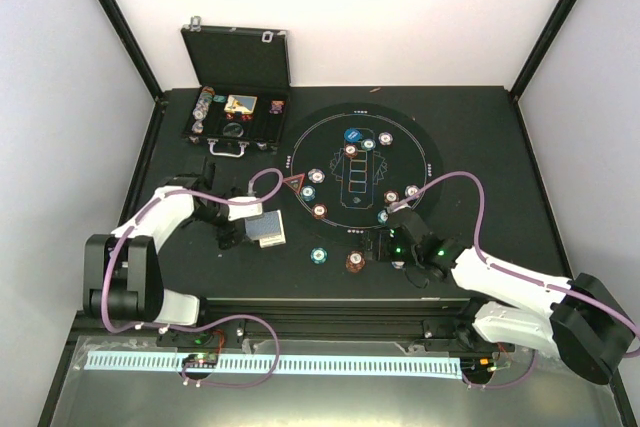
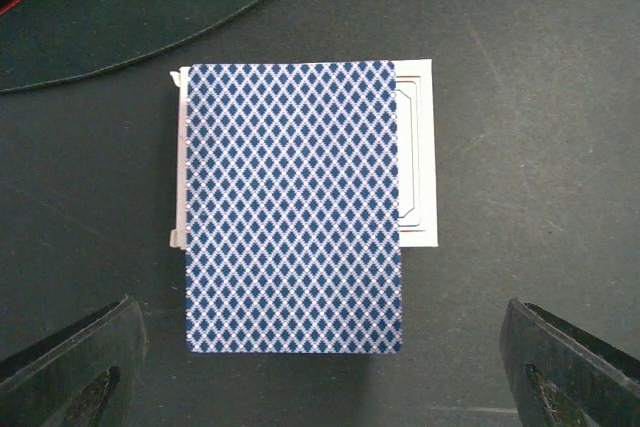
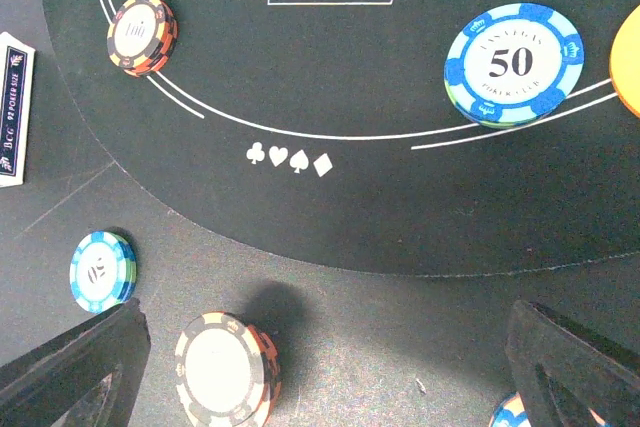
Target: Distribute texas hold em gaming equipment
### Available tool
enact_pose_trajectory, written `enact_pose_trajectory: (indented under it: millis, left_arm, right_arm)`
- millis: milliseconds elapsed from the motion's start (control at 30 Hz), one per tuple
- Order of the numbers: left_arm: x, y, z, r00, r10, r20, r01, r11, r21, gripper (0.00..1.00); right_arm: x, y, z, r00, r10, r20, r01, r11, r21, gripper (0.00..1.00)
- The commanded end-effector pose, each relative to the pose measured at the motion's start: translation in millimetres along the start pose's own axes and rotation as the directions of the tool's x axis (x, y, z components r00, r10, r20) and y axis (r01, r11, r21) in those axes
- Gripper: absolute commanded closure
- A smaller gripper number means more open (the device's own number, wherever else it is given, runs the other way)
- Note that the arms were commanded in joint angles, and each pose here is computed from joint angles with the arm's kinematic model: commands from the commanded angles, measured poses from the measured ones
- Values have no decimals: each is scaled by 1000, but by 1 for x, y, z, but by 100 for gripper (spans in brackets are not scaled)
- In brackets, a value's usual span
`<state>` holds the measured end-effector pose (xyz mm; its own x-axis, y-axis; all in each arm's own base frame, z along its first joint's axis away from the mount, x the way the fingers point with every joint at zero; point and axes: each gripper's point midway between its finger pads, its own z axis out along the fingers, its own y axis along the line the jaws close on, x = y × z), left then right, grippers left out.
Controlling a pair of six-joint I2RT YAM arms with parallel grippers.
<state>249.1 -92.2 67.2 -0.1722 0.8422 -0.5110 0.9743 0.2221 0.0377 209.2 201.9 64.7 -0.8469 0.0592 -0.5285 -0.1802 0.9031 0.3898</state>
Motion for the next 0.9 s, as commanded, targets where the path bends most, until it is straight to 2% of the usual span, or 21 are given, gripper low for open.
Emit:
enact_pose_trajectory:
  millis: [0,233,867]
  left_arm:
    - [-9,17,-4,1000,29,9,-29,999,-40,1]
    - [-5,21,1,1000,-7,-19,7,1000,-4,1]
    - [0,16,11,998,13,-67,-11,1000,26,1]
  right_arm:
    - [-1,3,2,1000,4,11,-4,1000,-13,0]
    - [-1,3,3,1000,5,8,-5,1000,-12,0]
    - [0,4,6,1000,2,-4,-2,1000,-7,0]
